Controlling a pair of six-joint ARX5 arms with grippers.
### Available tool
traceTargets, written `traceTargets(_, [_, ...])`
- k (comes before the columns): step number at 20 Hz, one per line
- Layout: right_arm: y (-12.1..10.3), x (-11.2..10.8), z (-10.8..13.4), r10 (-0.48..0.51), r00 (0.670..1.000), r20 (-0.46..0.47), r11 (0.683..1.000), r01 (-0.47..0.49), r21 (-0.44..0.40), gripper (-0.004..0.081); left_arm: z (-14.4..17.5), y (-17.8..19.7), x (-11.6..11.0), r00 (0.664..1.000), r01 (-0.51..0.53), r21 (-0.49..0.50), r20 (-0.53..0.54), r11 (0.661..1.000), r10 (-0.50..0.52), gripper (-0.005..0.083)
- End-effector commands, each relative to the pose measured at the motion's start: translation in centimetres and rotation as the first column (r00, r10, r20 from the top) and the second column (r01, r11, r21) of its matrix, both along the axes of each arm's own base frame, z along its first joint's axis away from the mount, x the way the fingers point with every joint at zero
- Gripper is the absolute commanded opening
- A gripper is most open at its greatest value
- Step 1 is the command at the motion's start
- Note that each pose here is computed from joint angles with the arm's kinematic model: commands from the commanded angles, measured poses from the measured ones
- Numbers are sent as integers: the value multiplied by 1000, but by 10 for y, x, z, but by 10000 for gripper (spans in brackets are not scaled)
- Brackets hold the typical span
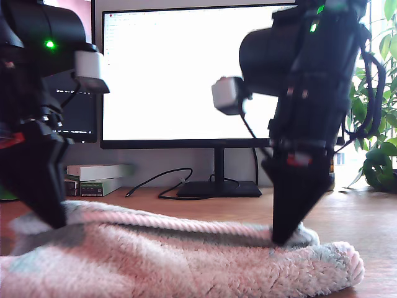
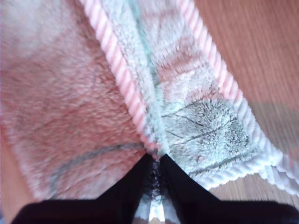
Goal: Fold the tea towel to a neat square and place it to the right
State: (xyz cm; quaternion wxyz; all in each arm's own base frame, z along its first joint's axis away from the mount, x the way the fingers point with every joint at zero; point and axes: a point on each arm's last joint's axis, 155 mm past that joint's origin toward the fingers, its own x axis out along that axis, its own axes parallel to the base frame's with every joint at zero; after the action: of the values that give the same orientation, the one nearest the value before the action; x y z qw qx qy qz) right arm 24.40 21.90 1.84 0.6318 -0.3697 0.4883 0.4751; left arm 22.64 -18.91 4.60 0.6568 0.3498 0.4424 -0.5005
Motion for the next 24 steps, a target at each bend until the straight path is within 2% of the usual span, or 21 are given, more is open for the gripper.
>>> traceTargets(1, [0,2,-1,-7,1000,5,1000,7,-1,-11,-3,0,-1,1000,6,0,-7,1000,-6,-11])
traceTargets(7, [2,7,0,-9,1000,30,1000,8,7,-11,-4,0,-2,1000,6,0,-13,1000,-6,-11])
traceTargets(14, [3,13,1,-12,998,54,1000,12,9,-11,-24,8,-10,996,3,56,-92,998,2,-10])
traceTargets(18, [4,14,1,-19,998,58,1000,18,14,-11,-27,12,-4,998,-8,84,-68,996,14,-6])
traceTargets(21, [5,16,2,-30,998,62,999,29,21,3,-26,14,1,998,-19,87,-52,996,23,84])
traceTargets(24, [6,17,2,-41,997,64,999,40,26,81,-26,14,3,998,-31,84,-49,996,35,171])
